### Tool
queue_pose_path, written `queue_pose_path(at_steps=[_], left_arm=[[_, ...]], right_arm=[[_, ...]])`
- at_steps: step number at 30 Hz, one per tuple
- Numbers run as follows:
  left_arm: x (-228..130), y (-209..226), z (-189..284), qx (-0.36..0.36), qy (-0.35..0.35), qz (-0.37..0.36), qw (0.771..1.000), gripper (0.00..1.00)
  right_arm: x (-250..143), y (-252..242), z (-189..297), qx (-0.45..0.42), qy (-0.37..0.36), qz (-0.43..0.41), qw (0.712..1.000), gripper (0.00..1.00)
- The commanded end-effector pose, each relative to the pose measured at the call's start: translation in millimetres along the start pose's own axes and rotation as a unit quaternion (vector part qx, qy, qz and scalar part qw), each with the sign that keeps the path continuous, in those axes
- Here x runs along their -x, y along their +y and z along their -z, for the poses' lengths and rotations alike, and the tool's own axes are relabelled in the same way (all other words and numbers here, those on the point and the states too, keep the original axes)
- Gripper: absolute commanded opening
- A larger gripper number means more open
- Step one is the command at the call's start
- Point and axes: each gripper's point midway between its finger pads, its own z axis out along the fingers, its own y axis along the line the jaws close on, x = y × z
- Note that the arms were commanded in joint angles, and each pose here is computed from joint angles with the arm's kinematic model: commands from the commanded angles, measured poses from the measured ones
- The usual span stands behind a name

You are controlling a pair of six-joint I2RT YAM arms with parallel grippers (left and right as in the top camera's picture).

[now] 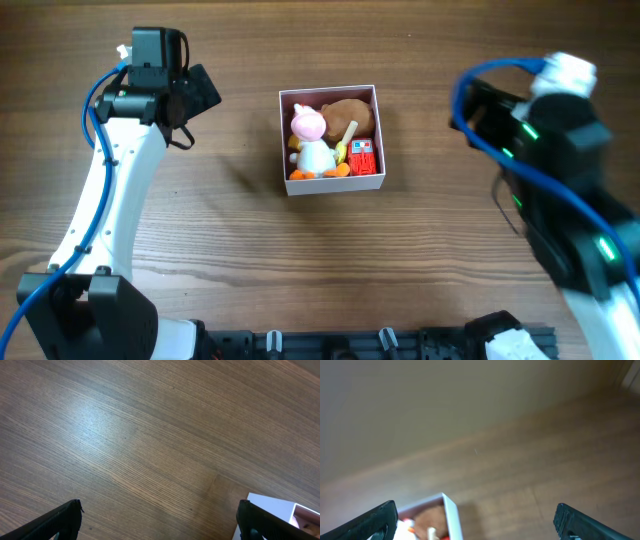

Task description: Pack container

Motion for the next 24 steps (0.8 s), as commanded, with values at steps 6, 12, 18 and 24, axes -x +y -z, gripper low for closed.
queue_pose_path(at_steps=[6,12,18,24], left_arm=[[2.8,1.7,2.3,-0.002,-0.003,0.01,1.0,1.0],[2.8,1.7,2.3,-0.002,-0.003,0.01,1.0,1.0],[2.8,1.7,2.3,-0.002,-0.003,0.01,1.0,1.0],[2.8,1.7,2.3,-0.002,-0.003,0.01,1.0,1.0]], right_arm=[[52.5,-58.2,176.7,0.08,-0.216,-0.103,0.968,1.0],[-5.0,-95.4,217.6,0.094,-0.185,-0.117,0.971,1.0],[-35.6,-114.1,216.1,0.068,-0.177,-0.128,0.973,1.0],[-70.5,-119.7,147.8,0.018,-0.211,-0.136,0.968,0.99]])
